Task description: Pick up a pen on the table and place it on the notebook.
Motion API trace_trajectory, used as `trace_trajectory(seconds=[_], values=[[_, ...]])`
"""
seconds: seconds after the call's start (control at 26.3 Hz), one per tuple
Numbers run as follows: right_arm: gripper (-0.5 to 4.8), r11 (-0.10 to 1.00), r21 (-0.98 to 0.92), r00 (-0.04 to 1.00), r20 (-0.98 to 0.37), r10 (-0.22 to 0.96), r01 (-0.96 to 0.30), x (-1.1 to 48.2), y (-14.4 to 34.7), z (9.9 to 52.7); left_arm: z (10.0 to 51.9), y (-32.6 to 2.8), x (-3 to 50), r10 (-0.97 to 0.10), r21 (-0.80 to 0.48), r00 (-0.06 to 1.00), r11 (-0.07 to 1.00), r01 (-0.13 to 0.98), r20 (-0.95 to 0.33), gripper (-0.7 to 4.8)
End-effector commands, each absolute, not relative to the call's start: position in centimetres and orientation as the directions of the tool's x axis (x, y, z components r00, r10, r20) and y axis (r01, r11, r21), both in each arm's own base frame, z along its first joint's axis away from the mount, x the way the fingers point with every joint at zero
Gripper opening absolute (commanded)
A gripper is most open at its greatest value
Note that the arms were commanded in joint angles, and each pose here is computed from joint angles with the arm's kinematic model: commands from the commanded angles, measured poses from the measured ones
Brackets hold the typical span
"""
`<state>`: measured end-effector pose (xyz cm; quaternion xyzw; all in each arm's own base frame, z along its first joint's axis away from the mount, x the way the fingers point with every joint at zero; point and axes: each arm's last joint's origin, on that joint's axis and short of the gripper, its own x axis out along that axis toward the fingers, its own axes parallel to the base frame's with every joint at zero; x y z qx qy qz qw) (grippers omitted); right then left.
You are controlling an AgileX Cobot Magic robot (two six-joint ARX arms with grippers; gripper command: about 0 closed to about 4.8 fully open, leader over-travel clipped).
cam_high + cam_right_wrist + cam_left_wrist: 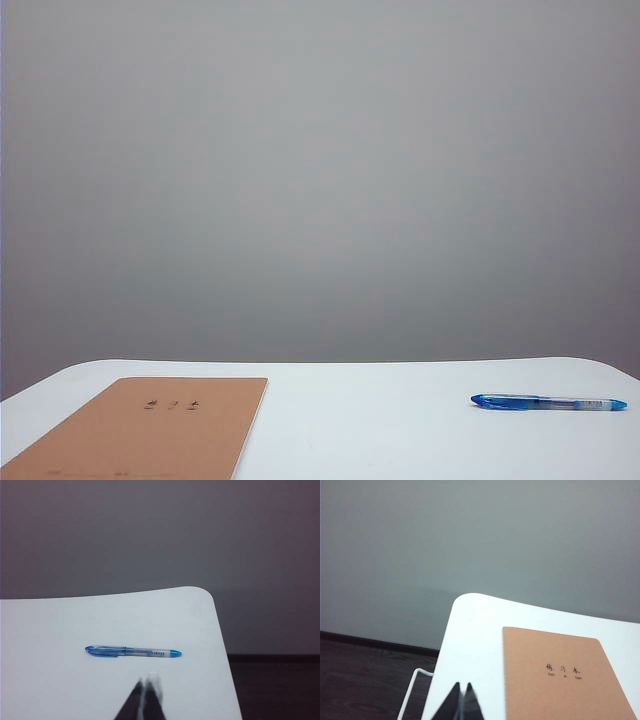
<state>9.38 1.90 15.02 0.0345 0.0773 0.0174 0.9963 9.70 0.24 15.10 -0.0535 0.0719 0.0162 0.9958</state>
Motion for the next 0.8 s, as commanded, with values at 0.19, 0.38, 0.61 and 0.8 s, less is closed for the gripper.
trace_trajectory(seconds=[0.19, 0.38, 0.61, 0.8], values=[[-0.01, 0.998, 0.066, 0.989, -0.147, 0.015, -0.005, 9.4, 1.8, 14.9, 15.3, 0.2, 9.7, 0.02, -0.111, 0.991, 0.993, -0.035, -0.131, -0.06], [-0.01, 0.994, 0.111, 0.99, -0.141, 0.021, -0.005, 9.4, 1.9, 15.0, 15.5, 0.0, 9.7, -0.043, -0.218, 0.993, 0.976, 0.018, -0.112, -0.06], [-0.01, 0.976, 0.213, 0.997, 0.068, 0.031, -0.045, 9.5, 1.9, 17.1, 21.1, -0.1, 8.6, -0.082, -0.209, 0.993, 0.973, 0.099, 0.085, -0.06], [-0.01, 0.972, 0.232, 0.976, 0.216, -0.03, -0.021, 9.3, 1.7, 18.6, 25.7, -0.1, 8.4, -0.119, -0.173, 0.987, 0.975, 0.137, 0.108, -0.06]])
